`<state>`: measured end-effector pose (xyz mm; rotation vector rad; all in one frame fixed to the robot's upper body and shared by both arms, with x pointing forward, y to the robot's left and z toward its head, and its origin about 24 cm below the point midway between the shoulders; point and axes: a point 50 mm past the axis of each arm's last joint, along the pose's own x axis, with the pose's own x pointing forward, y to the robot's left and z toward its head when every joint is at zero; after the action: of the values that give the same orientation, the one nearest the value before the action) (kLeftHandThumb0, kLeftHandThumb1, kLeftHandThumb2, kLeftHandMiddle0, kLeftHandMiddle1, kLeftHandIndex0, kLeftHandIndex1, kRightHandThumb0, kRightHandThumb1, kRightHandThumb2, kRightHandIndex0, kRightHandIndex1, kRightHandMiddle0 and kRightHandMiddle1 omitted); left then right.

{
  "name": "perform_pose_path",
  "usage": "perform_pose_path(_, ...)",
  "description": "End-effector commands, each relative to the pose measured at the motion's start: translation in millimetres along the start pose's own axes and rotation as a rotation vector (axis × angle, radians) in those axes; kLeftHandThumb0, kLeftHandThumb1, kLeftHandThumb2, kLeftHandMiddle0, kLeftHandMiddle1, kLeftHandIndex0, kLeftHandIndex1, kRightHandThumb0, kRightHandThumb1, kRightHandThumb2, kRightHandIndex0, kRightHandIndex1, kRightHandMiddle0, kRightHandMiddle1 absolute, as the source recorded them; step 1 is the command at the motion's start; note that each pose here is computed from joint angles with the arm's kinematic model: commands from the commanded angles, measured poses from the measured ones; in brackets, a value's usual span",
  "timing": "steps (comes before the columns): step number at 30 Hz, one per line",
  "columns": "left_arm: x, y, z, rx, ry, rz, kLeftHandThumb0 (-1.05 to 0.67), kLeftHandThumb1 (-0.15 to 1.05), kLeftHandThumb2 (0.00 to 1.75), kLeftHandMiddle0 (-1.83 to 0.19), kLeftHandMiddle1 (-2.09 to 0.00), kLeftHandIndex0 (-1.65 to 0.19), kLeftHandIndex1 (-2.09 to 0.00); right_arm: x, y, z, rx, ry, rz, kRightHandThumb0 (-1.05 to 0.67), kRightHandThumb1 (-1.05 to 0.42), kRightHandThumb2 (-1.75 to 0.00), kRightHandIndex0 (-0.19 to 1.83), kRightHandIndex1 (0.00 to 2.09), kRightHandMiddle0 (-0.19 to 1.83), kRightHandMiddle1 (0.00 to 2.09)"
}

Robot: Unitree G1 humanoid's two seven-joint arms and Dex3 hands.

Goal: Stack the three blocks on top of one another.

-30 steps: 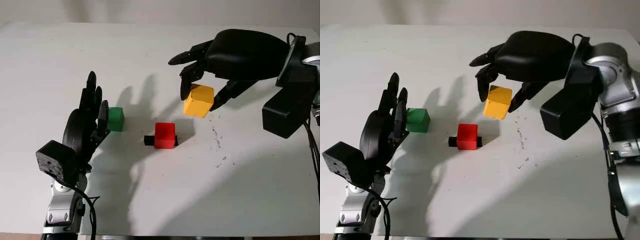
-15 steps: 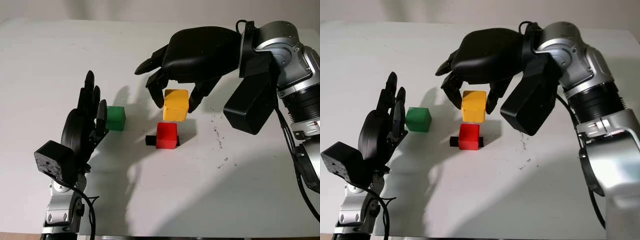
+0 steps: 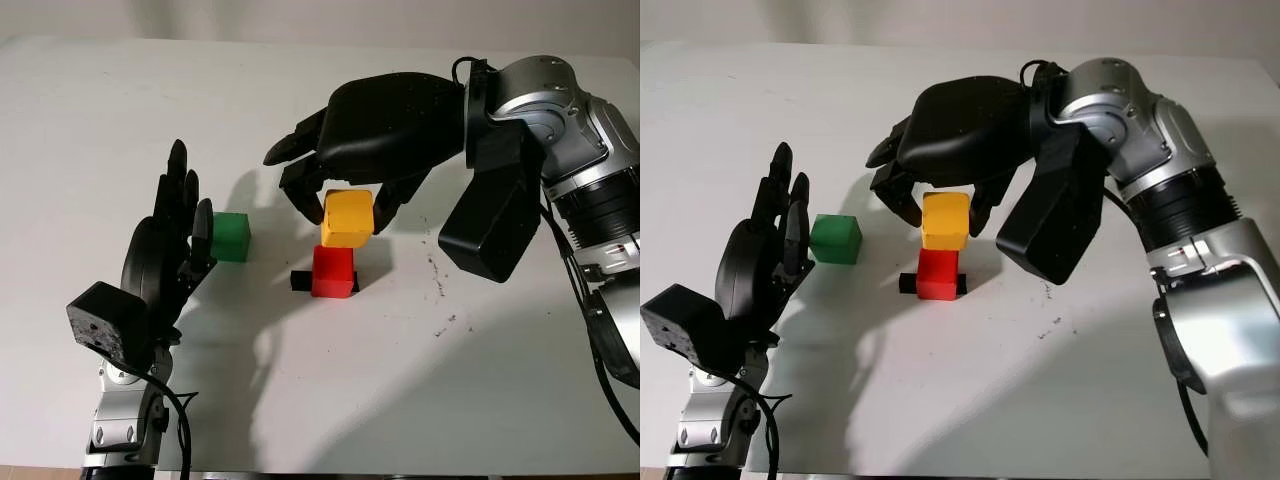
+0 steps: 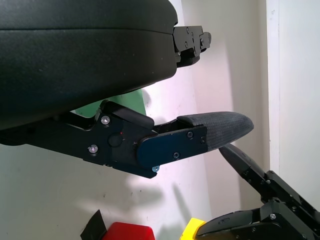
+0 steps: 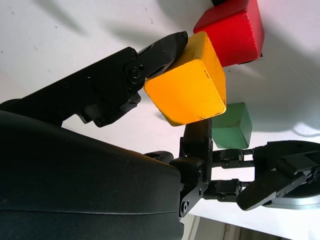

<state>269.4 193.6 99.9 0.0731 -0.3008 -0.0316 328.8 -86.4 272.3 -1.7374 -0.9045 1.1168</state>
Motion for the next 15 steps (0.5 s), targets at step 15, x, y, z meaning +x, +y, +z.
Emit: perform_pose_path(15, -0.4, 2.3, 2.5, 0.005, -0.015, 0.001, -0.73, 1.05, 0.62, 0.12, -0.05, 0.13, -0.06, 4.1, 10.9, -0.2, 0.061, -0.025, -0.05, -0.36, -0.99, -0.05, 0.24, 0.03, 0.37, 1.47)
